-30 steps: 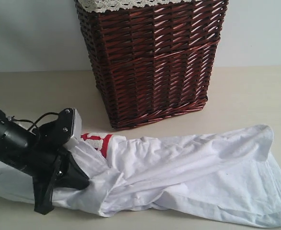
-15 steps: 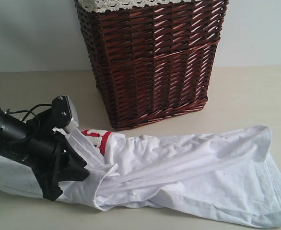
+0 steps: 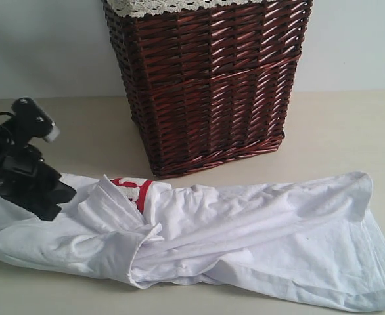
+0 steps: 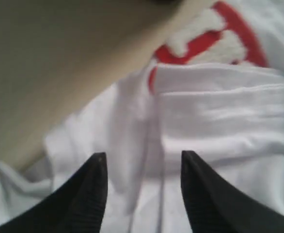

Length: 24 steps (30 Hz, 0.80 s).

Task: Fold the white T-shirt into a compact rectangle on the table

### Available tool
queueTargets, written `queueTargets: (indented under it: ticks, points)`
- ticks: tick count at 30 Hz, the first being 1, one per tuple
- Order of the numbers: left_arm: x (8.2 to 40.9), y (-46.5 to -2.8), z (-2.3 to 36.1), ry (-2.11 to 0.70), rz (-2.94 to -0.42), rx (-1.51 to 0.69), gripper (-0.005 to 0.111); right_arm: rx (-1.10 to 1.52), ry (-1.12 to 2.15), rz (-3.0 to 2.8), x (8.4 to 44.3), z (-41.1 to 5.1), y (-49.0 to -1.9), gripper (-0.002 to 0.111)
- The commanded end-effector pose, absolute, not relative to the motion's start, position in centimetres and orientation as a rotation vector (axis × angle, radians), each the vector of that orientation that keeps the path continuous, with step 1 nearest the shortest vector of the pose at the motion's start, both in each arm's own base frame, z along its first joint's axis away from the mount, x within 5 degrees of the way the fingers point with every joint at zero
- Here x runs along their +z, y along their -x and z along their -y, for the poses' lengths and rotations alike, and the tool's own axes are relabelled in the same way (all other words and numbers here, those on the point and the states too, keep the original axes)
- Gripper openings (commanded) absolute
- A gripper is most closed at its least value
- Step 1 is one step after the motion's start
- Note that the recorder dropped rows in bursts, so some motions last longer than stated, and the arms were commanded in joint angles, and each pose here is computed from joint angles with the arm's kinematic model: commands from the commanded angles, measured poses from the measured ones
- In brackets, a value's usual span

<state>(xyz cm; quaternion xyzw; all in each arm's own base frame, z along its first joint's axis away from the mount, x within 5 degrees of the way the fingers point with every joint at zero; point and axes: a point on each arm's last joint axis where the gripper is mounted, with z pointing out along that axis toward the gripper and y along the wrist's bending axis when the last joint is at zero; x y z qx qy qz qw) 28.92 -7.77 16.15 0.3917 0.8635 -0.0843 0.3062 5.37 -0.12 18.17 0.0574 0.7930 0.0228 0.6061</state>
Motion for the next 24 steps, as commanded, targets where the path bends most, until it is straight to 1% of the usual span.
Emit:
queueTargets:
  ticks: [1, 4, 5, 6, 11, 13, 16, 19, 21, 24]
  points:
    - [15.9, -29.9, 3.9, -0.683, -2.42, -0.21, 0.054, 0.045, -0.133, -1.812, 18.3, 0.2, -5.4, 0.051]
    - [15.8, -30.2, 1.4, -0.456, -2.472, -0.216, 0.075, 0.045, -0.133, -1.812, 18.3, 0.2, -5.4, 0.051]
    - [15.7, -30.2, 0.9, -0.425, -2.486, -0.223, 0.08, 0.045, -0.133, -1.812, 18.3, 0.2, -5.4, 0.051]
    - [15.4, -30.0, 0.6, -0.427, -2.506, -0.243, 0.083, 0.045, -0.133, -1.812, 18.3, 0.2, -5.4, 0.051]
    - [14.4, -28.7, 1.2, -0.453, -2.626, -0.432, 0.081, 0.045, -0.133, -1.812, 18.3, 0.2, -5.4, 0.051]
    - [14.0, -28.4, 1.0, -0.44, -2.641, -0.414, 0.081, 0.043, -0.132, -1.812, 18.3, 0.2, -5.4, 0.051]
    - [13.8, -28.6, 0.5, -0.489, -2.634, -0.308, 0.081, 0.043, -0.132, -1.812, 18.3, 0.2, -5.4, 0.051]
    - [13.8, -28.8, 0.2, -0.479, -2.621, -0.258, 0.081, 0.043, -0.132, -1.812, 18.3, 0.2, -5.4, 0.051]
    - [13.7, -28.9, 0.1, -0.398, -2.633, -0.254, 0.081, 0.043, -0.132, -1.812, 18.3, 0.2, -5.4, 0.051]
    - [12.6, -28.4, -0.1, -0.365, -2.669, -0.236, 0.081, 0.048, -0.135, -1.812, 18.3, 0.2, -5.4, 0.051]
